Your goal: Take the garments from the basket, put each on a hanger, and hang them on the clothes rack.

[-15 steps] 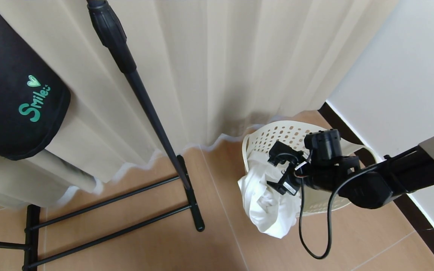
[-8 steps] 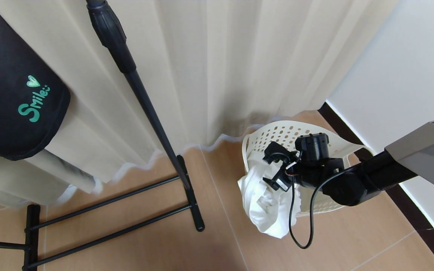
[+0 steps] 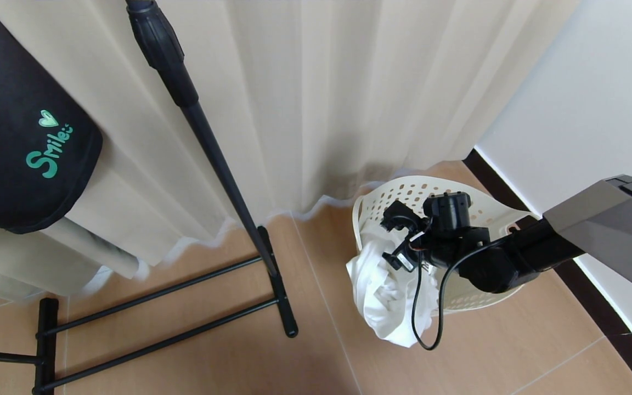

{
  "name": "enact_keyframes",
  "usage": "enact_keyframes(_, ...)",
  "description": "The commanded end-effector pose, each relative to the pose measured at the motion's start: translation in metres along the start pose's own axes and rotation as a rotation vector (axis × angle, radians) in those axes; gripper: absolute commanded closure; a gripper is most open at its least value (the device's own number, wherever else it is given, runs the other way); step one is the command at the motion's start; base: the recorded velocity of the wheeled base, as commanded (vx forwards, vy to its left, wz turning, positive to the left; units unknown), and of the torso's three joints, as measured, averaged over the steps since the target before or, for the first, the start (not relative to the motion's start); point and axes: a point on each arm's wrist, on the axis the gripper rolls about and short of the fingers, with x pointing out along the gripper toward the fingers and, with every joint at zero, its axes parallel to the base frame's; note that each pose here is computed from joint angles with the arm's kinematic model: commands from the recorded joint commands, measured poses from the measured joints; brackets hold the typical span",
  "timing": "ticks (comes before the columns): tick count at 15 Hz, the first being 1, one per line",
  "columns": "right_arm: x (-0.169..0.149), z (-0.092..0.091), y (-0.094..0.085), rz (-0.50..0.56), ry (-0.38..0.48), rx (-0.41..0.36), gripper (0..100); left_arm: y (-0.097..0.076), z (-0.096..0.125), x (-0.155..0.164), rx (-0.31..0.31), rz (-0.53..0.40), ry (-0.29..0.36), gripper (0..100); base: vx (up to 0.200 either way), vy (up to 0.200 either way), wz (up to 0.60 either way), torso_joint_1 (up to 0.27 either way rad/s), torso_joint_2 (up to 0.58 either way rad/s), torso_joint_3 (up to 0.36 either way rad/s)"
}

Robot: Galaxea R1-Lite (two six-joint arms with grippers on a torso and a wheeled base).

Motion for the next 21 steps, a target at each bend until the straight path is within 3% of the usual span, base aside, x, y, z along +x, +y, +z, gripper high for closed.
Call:
enact_keyframes(1,0.007,0.004,-0.003,-0.032,-0.007,0.028,0,0.000,0.000,0.000,0.000,0.000,0.001,0,0.000,0.000,0.00,0.000,0.00,0.000)
enact_keyframes(5,0.012,0.007,-0.004,-0.051,-0.046,0.080,0,0.000,0.000,0.000,0.000,0.000,0.000,0,0.000,0.000,0.00,0.000,0.00,0.000)
enact_keyframes(6,0.013,0.007,-0.003,-0.051,-0.051,0.081,100,0.000,0.000,0.000,0.000,-0.002,0.000,0,0.000,0.000,0.00,0.000,0.00,0.000)
enact_keyframes(11,0.010,0.007,0.002,-0.040,-0.052,0.076,100,0.000,0.000,0.000,0.000,0.000,0.001,0,0.000,0.000,0.00,0.000,0.00,0.000)
enact_keyframes(15,-0.021,0.019,0.004,-0.055,-0.137,0.074,100,0.000,0.000,0.000,0.000,0.001,0.000,0,0.000,0.000,0.00,0.000,0.00,0.000)
enact_keyframes(21,-0.128,0.051,0.009,-0.038,-0.298,0.093,100,0.000,0.000,0.000,0.011,-0.005,-0.001,0,0.000,0.000,0.00,0.000,0.00,0.000)
